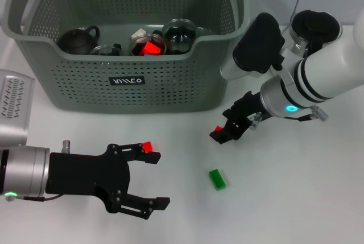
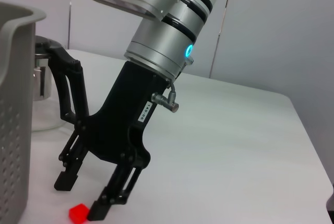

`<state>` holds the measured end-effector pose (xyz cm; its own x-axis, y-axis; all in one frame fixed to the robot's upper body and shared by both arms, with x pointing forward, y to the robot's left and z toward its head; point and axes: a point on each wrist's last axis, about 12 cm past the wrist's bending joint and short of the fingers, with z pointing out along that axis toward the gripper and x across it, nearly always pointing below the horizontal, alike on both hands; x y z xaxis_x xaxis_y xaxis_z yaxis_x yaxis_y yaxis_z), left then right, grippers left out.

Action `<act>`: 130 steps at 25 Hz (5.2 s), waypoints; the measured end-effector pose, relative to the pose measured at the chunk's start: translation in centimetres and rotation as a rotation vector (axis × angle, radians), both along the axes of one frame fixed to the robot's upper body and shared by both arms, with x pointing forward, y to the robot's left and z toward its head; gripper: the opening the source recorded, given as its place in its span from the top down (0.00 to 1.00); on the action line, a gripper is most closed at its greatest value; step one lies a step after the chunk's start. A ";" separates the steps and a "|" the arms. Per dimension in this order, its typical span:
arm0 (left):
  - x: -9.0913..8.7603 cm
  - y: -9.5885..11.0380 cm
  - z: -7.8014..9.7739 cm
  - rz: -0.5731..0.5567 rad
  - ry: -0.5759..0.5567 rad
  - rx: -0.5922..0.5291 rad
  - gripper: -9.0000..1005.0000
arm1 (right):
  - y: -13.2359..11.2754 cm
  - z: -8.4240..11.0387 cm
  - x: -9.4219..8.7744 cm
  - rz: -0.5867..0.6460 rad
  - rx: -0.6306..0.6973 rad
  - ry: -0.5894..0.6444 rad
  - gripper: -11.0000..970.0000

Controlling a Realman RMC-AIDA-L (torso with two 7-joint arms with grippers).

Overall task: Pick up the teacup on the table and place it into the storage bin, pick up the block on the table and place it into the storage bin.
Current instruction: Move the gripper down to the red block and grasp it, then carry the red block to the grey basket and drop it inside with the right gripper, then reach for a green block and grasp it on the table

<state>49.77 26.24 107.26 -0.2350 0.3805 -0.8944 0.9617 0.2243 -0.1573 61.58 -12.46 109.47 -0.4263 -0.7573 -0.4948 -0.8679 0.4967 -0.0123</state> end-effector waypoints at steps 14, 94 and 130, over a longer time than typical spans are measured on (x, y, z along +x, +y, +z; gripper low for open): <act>0.0 0.2 0.1 0.004 0.000 -0.003 0.07 | 0.6 -0.6 -0.1 0.001 0.012 -0.012 0.59; -0.3 0.9 -0.2 0.046 0.022 0.000 0.07 | -2.9 14.0 -2.8 0.298 0.459 -0.138 0.11; -0.3 0.3 -2.1 0.118 0.074 0.005 0.07 | 3.9 3.2 -4.2 0.566 -0.203 0.023 0.04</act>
